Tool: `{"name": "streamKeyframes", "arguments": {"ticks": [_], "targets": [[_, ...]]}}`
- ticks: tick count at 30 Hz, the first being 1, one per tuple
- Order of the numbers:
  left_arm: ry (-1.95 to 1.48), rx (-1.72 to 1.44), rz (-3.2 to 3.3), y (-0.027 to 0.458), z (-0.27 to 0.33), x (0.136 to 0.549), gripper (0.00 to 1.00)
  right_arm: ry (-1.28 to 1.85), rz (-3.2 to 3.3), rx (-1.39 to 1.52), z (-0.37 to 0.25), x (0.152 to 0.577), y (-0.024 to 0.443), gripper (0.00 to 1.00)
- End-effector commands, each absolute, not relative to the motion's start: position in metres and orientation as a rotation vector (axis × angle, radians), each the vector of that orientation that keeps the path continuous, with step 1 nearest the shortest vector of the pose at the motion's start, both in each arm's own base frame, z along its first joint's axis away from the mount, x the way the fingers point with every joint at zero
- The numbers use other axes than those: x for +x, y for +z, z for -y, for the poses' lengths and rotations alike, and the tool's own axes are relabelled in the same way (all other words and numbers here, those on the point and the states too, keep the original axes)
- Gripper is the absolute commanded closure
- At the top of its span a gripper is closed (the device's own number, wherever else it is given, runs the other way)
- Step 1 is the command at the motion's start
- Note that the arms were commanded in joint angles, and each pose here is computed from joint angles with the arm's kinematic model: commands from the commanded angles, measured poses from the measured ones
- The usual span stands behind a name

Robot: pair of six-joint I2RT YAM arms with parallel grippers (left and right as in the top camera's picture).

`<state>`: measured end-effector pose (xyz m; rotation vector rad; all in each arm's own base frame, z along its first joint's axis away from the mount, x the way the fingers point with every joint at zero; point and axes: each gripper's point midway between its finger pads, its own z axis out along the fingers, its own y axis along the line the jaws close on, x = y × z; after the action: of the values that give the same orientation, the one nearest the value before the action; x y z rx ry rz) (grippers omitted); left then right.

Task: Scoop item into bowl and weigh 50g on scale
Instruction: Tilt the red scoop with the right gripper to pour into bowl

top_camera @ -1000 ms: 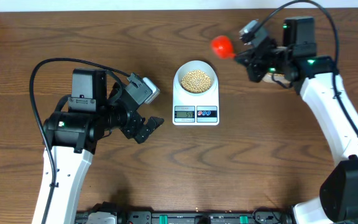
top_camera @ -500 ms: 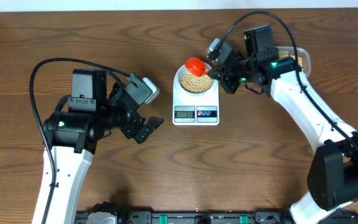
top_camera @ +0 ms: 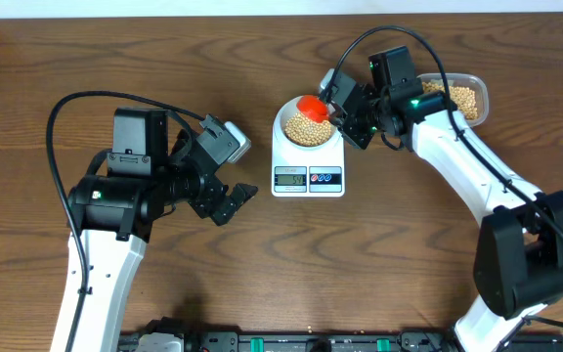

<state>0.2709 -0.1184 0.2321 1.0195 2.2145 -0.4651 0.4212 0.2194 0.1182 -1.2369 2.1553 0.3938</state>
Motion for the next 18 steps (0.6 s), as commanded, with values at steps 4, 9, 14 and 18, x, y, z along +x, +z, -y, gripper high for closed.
{"name": "streamKeyframes", "arguments": {"ticks": [4, 9, 14, 18], "targets": [[-0.473, 1.011, -2.188, 0.244, 0.12, 0.273, 0.02, 0.293, -2.145, -1.311, -0.214, 0.425, 0.106, 0.99], [-0.473, 1.011, -2.188, 0.244, 0.12, 0.273, 0.02, 0.28, -2.134, -1.349, -0.218, 0.422, 0.101, 0.99], [-0.473, 1.011, -2.188, 0.244, 0.12, 0.273, 0.02, 0.284, -2.128, -1.378, -0.227, 0.416, 0.099, 0.99], [-0.473, 1.011, -2.188, 0.244, 0.12, 0.273, 0.02, 0.296, -2.125, -1.407, -0.235, 0.409, 0.097, 0.99]]}}
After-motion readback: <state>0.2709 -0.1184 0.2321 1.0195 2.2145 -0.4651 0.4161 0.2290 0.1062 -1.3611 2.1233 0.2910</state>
